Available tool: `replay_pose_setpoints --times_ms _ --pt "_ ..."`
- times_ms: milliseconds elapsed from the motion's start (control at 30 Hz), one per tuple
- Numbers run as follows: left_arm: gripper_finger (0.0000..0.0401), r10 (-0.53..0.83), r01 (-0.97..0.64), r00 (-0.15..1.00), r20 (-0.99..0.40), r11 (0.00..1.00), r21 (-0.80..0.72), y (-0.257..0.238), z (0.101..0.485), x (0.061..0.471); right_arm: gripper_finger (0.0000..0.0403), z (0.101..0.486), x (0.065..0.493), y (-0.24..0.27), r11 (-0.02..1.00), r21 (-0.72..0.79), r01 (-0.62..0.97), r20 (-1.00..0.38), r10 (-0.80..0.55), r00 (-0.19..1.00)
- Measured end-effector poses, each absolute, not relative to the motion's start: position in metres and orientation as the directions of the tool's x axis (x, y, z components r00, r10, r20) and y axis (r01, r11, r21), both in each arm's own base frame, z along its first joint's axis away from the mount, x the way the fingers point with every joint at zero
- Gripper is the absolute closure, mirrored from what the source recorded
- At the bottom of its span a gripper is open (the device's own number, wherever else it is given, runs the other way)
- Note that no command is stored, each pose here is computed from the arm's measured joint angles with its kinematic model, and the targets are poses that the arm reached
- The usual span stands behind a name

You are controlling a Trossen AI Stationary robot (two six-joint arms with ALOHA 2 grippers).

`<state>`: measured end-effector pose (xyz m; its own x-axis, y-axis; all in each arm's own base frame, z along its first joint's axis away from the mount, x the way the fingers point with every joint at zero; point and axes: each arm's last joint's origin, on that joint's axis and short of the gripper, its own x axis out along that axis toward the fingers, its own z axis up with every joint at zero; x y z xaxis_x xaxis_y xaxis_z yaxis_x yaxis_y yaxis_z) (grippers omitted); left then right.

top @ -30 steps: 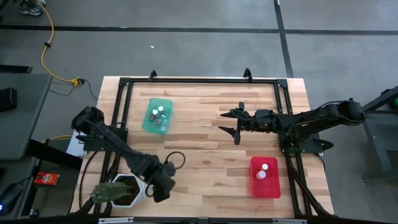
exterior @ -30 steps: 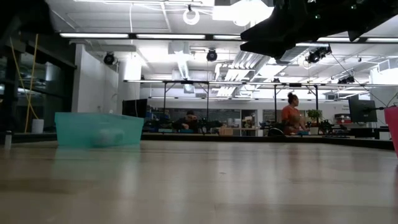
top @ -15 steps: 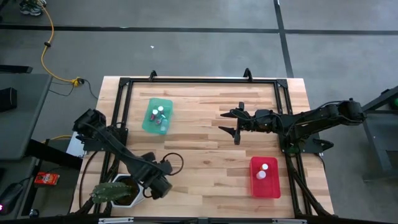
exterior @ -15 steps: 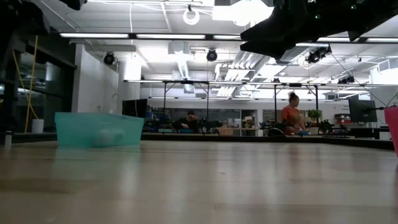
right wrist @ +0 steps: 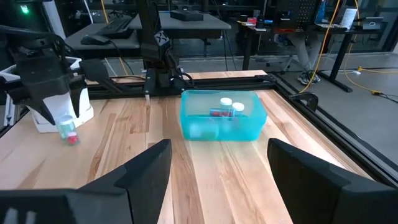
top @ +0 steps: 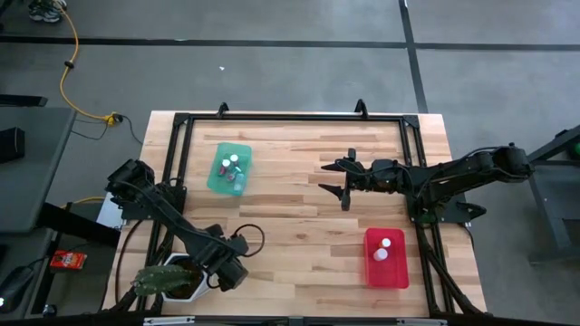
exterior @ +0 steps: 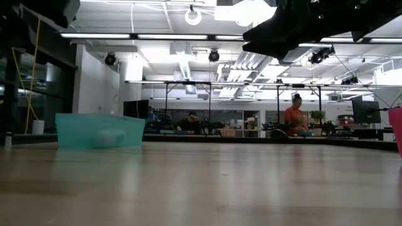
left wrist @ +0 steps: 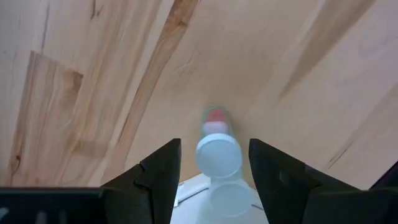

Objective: Pick and place medicine bottles into bin by pill shape (circle, oval)
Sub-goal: Put the blue capsule bottle into the blue bin

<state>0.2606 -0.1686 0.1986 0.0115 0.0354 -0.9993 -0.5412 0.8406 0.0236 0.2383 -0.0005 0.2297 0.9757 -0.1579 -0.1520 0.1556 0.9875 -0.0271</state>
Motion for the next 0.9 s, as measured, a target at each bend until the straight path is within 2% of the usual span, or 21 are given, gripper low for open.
replay_pose_setpoints --times_ms 167,367,533,767,900 --pt "0.0224 0.023 -0.539 0.029 -0.999 0.842 0.003 -0.171 0.198 0.262 0.0143 0.23 0.238 -0.001 0.987 -0.025 0.156 -0.152 -0.158 0.976" --pt "0.0224 0.003 -0.503 -0.053 -0.999 0.864 0.03 -0.178 0.181 0.264 0.0143 0.23 0.238 -0.001 0.987 -0.027 0.155 -0.153 -0.158 0.976" --pt "0.0226 0.02 -0.478 -0.052 -0.998 0.877 0.043 -0.177 0.179 0.265 0.0143 0.23 0.238 -0.001 0.988 -0.026 0.155 -0.152 -0.158 0.976" --pt "0.0256 0.055 -0.476 -0.018 -0.998 0.878 0.057 -0.172 0.186 0.264 0.0143 0.23 0.238 0.0 0.988 -0.026 0.155 -0.152 -0.157 0.976" --pt "0.028 0.071 -0.474 -0.044 -0.996 0.876 0.084 -0.171 0.186 0.261 0.0143 0.23 0.238 0.0 0.988 -0.026 0.155 -0.152 -0.157 0.976"
